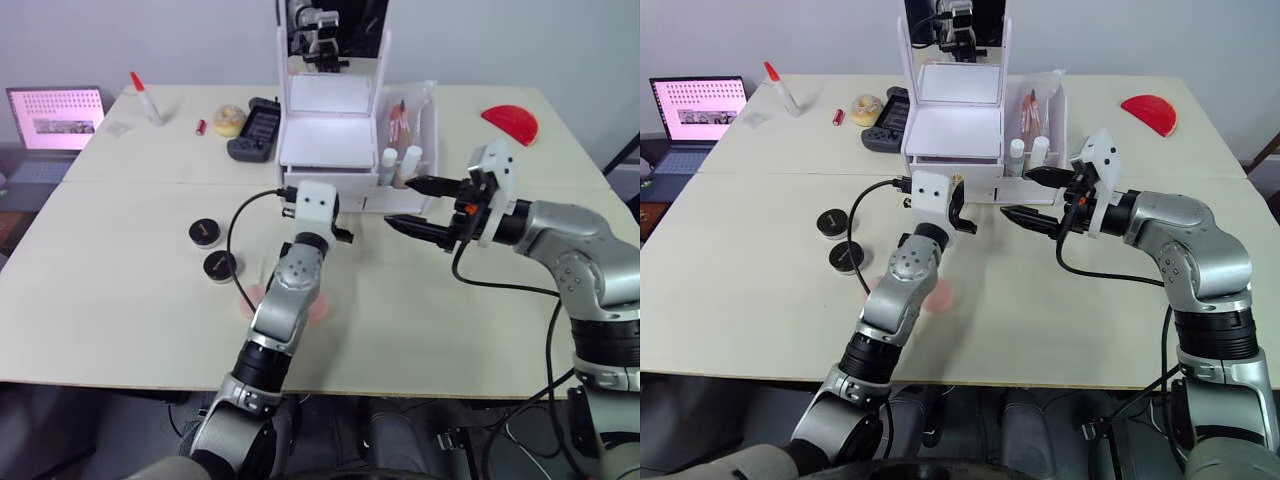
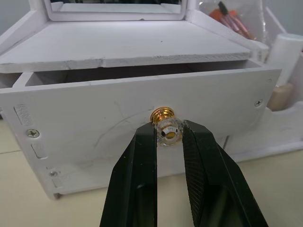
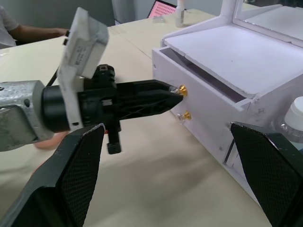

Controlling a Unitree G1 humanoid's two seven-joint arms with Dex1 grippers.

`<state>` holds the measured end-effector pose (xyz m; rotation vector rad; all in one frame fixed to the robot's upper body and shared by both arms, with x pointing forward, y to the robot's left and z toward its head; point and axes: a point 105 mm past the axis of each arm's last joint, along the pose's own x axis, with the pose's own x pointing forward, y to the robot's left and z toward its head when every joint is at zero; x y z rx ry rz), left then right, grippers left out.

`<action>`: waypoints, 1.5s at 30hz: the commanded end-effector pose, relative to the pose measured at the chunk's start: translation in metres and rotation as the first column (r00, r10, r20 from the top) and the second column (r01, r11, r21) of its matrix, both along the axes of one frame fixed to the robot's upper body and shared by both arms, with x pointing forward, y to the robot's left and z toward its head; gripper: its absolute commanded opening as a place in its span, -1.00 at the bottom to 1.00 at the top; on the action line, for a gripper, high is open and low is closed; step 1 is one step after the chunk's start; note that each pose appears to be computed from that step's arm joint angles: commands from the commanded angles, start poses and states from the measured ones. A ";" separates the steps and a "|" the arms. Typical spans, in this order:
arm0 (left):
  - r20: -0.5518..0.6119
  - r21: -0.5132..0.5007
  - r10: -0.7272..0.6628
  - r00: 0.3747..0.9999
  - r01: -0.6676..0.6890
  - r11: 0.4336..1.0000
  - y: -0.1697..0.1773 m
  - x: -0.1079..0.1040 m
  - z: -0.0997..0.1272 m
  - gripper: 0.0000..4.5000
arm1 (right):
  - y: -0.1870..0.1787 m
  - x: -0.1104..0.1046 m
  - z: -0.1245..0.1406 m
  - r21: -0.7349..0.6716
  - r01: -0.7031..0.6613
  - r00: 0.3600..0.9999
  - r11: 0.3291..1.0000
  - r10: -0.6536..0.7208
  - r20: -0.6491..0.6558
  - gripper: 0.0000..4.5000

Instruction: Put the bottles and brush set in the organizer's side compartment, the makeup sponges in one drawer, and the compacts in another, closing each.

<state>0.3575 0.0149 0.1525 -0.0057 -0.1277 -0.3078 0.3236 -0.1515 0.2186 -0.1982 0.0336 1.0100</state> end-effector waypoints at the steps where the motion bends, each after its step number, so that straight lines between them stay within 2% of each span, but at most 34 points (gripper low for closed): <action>1: 0.102 0.013 -0.087 0.991 0.086 0.996 -0.010 -0.025 0.023 -0.89 | 0.004 -0.007 0.021 0.002 -0.028 0.997 1.000 0.028 0.067 1.00; 8: 0.077 0.046 -0.093 0.993 0.090 0.995 0.007 -0.042 0.018 -0.89 | 0.005 -0.008 0.023 0.000 -0.034 0.997 0.999 0.033 0.067 1.00; 26: 0.065 0.085 -0.104 0.992 0.098 0.992 0.013 -0.049 0.017 -0.89 | 0.005 -0.008 0.023 0.003 -0.031 0.997 1.000 0.030 0.065 1.00; 28: 0.072 0.097 -0.109 0.991 0.101 0.990 0.013 -0.050 0.018 -0.41 | 0.005 -0.008 0.023 0.004 -0.031 0.997 1.000 0.031 0.064 1.00; 30: 0.079 0.107 -0.111 0.991 0.102 0.989 0.014 -0.053 0.019 -0.02 | 0.005 -0.009 0.023 0.005 -0.032 0.997 0.999 0.032 0.063 1.00; 34: 0.084 0.130 -0.115 0.990 0.103 0.986 0.020 -0.060 0.020 0.94 | 0.006 -0.009 0.023 0.008 -0.036 0.997 0.999 0.035 0.063 1.00; 35: 0.082 0.139 -0.118 0.990 0.106 0.985 0.022 -0.062 0.020 0.99 | 0.007 -0.009 0.024 0.010 -0.037 0.997 0.999 0.037 0.062 1.00; 39: 0.050 0.171 -0.186 0.981 0.176 0.970 0.028 -0.079 0.019 0.99 | 0.007 -0.010 0.023 0.014 -0.042 0.997 0.999 0.042 0.059 1.00; 42: -0.005 0.151 -0.253 0.967 0.251 0.956 0.039 -0.096 0.016 0.99 | 0.007 -0.013 0.021 0.010 -0.043 0.998 0.999 0.042 0.053 1.00; 45: -0.094 0.103 -0.405 0.910 0.413 0.905 0.058 -0.126 0.012 0.99 | 0.002 -0.018 0.015 -0.004 -0.024 0.999 1.000 0.024 0.034 1.00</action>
